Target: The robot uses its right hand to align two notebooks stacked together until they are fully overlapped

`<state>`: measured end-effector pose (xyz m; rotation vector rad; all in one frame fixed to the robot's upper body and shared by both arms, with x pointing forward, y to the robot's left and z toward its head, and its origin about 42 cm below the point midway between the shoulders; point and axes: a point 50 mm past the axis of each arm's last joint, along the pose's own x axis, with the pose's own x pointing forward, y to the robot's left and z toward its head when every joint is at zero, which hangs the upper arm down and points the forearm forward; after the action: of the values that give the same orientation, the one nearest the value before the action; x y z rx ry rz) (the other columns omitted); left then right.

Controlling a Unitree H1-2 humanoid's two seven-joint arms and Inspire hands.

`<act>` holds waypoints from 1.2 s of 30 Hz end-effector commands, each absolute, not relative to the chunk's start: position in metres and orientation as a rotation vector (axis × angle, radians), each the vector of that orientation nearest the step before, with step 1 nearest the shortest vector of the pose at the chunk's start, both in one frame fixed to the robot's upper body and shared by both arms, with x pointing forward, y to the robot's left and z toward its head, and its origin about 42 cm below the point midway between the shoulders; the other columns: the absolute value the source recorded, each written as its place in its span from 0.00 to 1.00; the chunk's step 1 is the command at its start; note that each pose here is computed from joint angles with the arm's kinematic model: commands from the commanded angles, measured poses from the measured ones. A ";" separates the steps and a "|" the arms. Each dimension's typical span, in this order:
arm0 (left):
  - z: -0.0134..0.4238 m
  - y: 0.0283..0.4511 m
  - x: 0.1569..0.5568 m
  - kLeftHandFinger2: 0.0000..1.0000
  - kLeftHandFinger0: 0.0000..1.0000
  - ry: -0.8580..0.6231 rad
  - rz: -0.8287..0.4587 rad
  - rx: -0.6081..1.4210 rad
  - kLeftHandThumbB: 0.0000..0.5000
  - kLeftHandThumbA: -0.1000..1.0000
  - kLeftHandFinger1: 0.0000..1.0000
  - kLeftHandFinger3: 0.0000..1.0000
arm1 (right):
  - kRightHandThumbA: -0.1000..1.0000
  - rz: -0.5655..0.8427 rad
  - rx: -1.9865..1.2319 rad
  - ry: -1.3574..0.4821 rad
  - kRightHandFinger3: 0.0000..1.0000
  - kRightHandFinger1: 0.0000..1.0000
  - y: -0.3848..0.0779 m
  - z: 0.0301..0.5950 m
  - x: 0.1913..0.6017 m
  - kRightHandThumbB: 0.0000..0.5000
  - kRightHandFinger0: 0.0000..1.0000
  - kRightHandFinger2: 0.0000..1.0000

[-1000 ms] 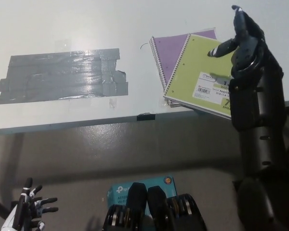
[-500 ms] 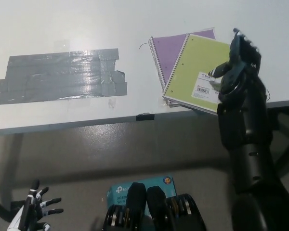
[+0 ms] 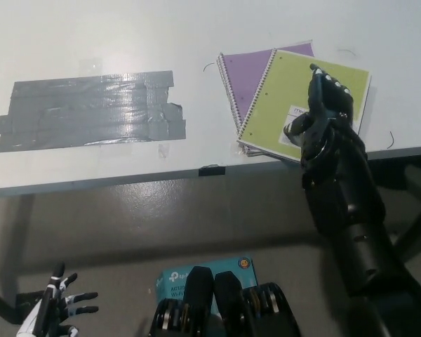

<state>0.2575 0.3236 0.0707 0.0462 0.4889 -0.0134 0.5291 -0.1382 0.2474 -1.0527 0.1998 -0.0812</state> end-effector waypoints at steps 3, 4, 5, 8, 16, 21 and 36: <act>0.084 0.324 0.265 0.69 0.44 0.455 -0.062 0.082 0.93 1.00 0.62 1.00 | 1.00 -0.077 -1.076 0.206 1.00 1.00 -0.151 0.238 0.528 0.70 1.00 1.00; 0.084 0.324 0.265 0.70 0.46 0.457 -0.062 0.087 0.94 1.00 0.65 1.00 | 1.00 -0.040 -1.078 0.234 1.00 1.00 -0.149 0.225 0.523 0.71 1.00 1.00; 0.084 0.325 0.264 0.71 0.47 0.458 -0.062 0.087 0.93 1.00 0.67 1.00 | 1.00 -0.025 -1.078 0.244 1.00 1.00 -0.148 0.220 0.521 0.72 1.00 1.00; 0.084 0.323 0.265 0.72 0.47 0.458 -0.072 0.084 0.91 1.00 0.68 1.00 | 1.00 0.002 -1.085 0.265 1.00 1.00 -0.149 0.207 0.516 0.83 1.00 1.00; 0.084 0.322 0.269 0.69 0.42 0.453 -0.082 0.072 0.90 1.00 0.61 1.00 | 1.00 0.064 -1.063 0.295 1.00 1.00 -0.136 0.188 0.507 0.77 1.00 1.00; 0.084 0.319 0.267 0.72 0.42 0.452 -0.095 0.074 0.93 1.00 0.63 1.00 | 1.00 0.107 -1.101 0.322 1.00 1.00 -0.133 0.178 0.502 0.77 1.00 1.00; 0.086 0.319 0.270 0.72 0.35 0.441 -0.119 0.080 1.00 1.00 0.62 1.00 | 1.00 0.178 -1.151 0.463 1.00 1.00 -0.166 0.150 0.495 0.86 1.00 1.00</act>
<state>0.2645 0.3159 0.0742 0.0562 0.4761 -0.0826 0.5103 -0.1476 0.1936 -1.1561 0.2612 0.0314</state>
